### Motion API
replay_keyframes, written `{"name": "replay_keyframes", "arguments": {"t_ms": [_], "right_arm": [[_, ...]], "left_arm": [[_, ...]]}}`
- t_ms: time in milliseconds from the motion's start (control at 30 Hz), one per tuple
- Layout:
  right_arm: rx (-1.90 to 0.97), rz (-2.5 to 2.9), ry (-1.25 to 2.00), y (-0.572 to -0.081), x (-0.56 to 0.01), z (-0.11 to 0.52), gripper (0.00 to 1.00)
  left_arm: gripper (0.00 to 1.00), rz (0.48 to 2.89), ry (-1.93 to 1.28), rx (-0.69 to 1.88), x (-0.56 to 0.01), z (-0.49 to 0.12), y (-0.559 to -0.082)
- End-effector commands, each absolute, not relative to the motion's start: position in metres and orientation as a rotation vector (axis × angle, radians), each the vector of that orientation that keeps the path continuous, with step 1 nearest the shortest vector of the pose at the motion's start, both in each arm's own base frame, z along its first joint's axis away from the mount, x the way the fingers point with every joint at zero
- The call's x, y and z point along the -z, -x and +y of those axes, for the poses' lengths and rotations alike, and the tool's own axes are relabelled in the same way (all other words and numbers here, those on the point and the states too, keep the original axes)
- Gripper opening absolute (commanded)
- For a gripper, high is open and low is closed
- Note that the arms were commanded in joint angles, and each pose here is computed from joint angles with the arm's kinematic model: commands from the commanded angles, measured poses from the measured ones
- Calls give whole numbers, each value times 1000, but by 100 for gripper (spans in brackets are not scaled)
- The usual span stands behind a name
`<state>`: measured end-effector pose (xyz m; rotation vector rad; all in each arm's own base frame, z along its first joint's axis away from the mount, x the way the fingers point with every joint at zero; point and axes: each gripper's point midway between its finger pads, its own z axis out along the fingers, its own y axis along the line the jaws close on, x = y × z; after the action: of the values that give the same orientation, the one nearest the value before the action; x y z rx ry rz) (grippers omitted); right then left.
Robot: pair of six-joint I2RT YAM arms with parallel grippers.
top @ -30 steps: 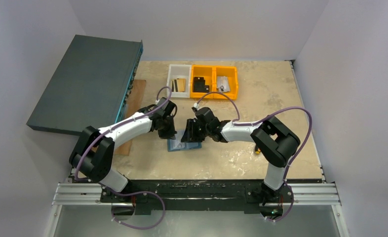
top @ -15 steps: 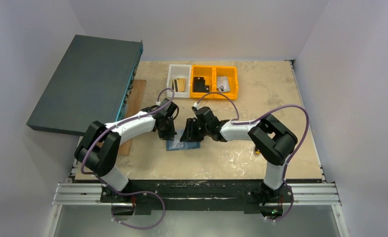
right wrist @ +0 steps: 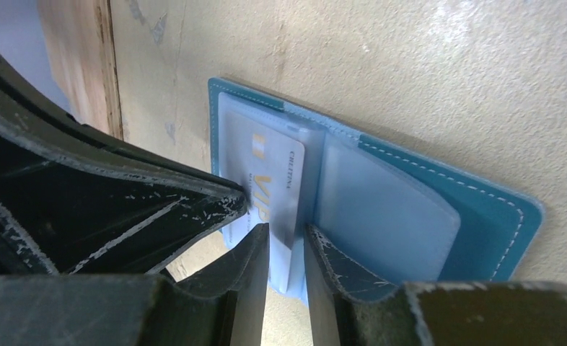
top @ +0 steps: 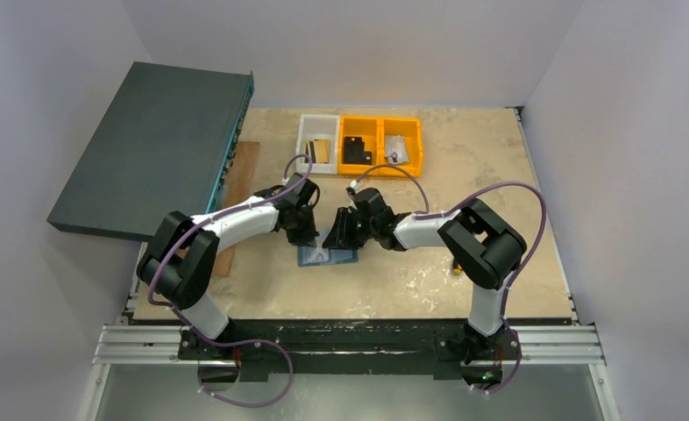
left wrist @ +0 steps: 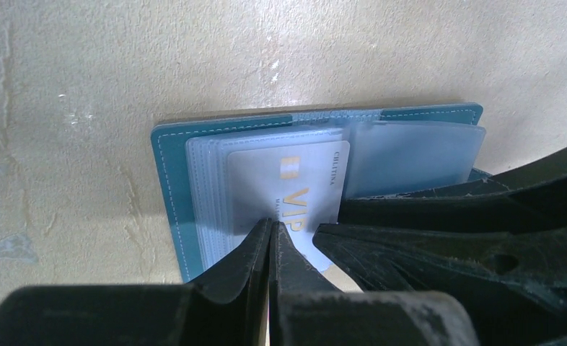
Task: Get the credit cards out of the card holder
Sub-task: Remove the credit card from the card holder.
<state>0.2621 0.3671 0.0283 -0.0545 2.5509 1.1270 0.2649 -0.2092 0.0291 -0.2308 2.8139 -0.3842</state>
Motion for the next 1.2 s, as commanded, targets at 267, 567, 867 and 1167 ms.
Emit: {"name": "replay_keyframes", "arguments": {"t_ms": [267, 567, 867, 1167], "right_arm": [[-1179, 2553, -5, -261, -18, 359, 24], [-1188, 2563, -6, -259, -15, 358, 24], [-1249, 2545, -6, -255, -17, 359, 28], [-1347, 2498, -97, -256, -21, 339, 28]], "left_arm": [[3, 2770, 223, 206, -42, -182, -264], [2, 2808, 203, 257, -26, -196, -268], [2, 2859, 172, 264, -15, -210, -259], [0, 2912, 238, 190, 2, -200, -246]]}}
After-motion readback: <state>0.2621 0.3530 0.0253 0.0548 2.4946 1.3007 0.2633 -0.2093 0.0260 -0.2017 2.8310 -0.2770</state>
